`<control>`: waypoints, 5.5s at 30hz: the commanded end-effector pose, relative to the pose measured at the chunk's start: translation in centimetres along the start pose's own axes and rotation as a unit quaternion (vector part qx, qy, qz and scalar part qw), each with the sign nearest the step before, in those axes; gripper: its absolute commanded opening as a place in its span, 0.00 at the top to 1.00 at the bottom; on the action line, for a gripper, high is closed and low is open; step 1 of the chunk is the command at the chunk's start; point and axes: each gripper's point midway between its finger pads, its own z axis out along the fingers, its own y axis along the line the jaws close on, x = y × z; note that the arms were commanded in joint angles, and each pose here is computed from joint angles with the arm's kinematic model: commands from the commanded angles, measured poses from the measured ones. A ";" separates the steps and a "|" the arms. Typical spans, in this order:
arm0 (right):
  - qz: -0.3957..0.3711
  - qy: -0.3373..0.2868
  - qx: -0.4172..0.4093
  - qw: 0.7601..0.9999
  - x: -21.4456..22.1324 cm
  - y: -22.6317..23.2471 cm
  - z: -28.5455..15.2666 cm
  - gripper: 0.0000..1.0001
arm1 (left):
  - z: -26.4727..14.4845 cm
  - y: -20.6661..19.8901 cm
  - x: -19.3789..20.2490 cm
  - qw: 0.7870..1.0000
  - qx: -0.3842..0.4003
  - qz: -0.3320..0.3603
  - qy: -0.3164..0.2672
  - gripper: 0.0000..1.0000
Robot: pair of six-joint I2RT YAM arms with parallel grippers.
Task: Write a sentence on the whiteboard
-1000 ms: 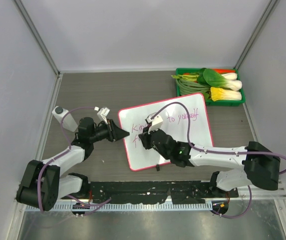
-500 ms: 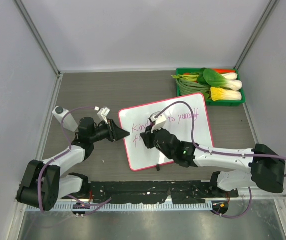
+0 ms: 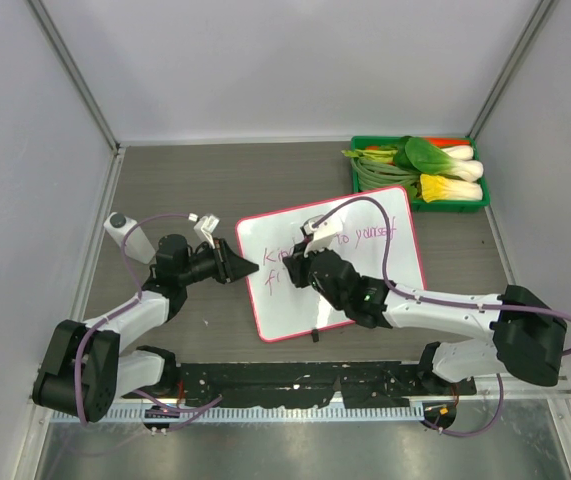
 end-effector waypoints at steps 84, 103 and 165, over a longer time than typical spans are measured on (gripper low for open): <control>0.032 0.048 -0.010 0.998 4.6 -1.2 -1.3 0.99 | 0.3 0.7 1.1 0.999 -0.012 0.020 0.021 1.00; 0.018 -0.021 0.032 0.999 -0.3 -1.5 -0.2 0.99 | 0.2 0.6 1.2 0.999 -0.012 0.021 0.022 1.00; 0.011 0.007 0.013 1.000 0.8 -1.6 -1.1 0.99 | 0.3 0.7 1.2 0.999 -0.012 0.020 0.023 1.00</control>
